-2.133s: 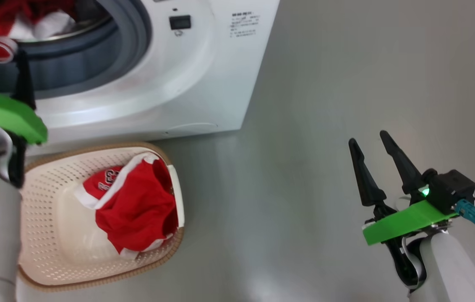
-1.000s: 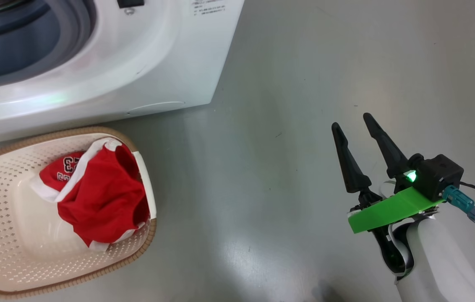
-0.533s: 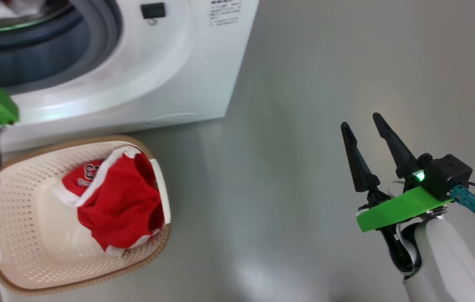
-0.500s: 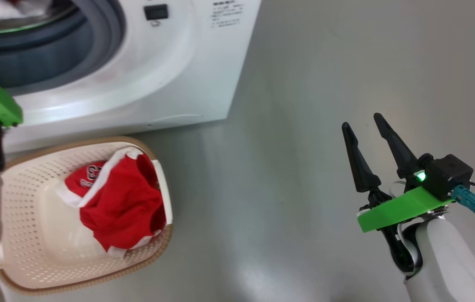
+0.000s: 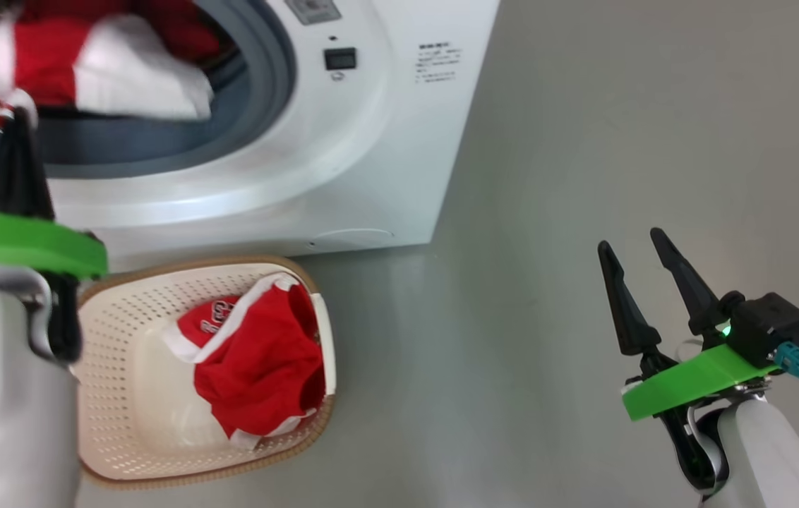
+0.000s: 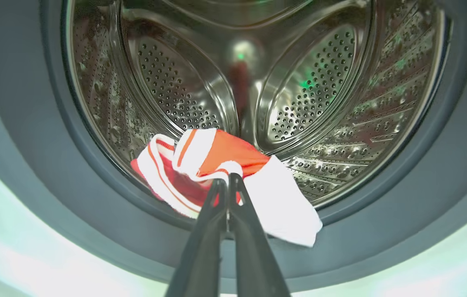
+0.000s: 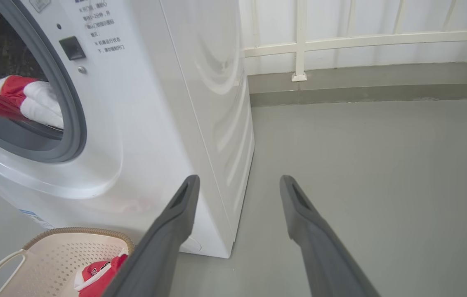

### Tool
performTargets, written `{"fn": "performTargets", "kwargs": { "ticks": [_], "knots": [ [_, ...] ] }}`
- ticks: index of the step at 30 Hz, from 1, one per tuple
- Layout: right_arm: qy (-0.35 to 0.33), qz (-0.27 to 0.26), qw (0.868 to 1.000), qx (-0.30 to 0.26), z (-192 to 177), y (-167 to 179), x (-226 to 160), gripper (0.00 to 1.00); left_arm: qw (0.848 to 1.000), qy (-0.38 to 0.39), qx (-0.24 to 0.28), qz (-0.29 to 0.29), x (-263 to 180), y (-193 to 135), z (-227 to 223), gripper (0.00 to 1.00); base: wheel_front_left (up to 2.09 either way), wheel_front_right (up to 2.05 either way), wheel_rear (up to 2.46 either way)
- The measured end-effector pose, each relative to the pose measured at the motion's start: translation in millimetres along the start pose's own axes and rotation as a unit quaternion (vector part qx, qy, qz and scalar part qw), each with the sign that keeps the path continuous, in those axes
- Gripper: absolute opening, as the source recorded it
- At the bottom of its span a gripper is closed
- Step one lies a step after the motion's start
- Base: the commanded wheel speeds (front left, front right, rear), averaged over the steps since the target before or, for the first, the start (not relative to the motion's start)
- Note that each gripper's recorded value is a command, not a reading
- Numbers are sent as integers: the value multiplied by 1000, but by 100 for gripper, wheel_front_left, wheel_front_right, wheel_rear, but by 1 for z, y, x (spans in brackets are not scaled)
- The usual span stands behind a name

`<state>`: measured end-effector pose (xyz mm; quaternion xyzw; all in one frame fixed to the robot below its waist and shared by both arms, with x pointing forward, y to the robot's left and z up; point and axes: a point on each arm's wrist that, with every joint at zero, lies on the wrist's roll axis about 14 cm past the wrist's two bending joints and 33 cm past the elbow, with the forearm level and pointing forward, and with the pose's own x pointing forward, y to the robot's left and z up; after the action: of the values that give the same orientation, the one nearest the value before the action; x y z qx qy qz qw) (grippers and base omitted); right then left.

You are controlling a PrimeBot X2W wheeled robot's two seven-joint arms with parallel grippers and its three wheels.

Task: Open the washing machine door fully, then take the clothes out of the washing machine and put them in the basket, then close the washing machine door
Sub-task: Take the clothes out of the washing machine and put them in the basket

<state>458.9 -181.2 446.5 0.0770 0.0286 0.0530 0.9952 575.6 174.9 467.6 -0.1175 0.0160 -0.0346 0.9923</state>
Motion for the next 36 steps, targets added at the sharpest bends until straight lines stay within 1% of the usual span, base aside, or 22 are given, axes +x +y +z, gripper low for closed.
{"fn": "performTargets", "kwargs": {
  "ticks": [6, 15, 22, 27, 32, 34, 36],
  "knots": [
    [-8, 10, 1000, -1, 8, 7, -3, 100, 999, -52, -14, 1, -39, -1, 25, 0, 0, 0, 0],
    [-4, 18, 1000, 1, 6, 13, -10, 100, 995, -97, -30, 3, -100, -5, 47, 0, 0, 0, 0],
    [-3, 38, 999, 4, 5, 28, -9, 100, 989, -149, -21, 0, -134, -8, 84, 0, 0, 0, 0],
    [-5, 45, 999, 2, 6, 31, -7, 100, 984, -176, -17, 4, -156, -13, 106, 0, 0, 0, 0],
    [-4, 46, 999, 0, 6, 31, -6, 100, 982, -188, -11, -6, -168, -25, 121, 0, 0, 0, 0],
    [-3, 45, 999, -1, 6, 30, -7, 100, 984, -179, -13, -9, -167, -28, 116, 0, 0, 0, 0],
    [-2, 44, 999, -1, 5, 29, -7, 100, 988, -155, -20, -7, -165, -27, 102, 0, 0, 0, 0]
  ]
}}
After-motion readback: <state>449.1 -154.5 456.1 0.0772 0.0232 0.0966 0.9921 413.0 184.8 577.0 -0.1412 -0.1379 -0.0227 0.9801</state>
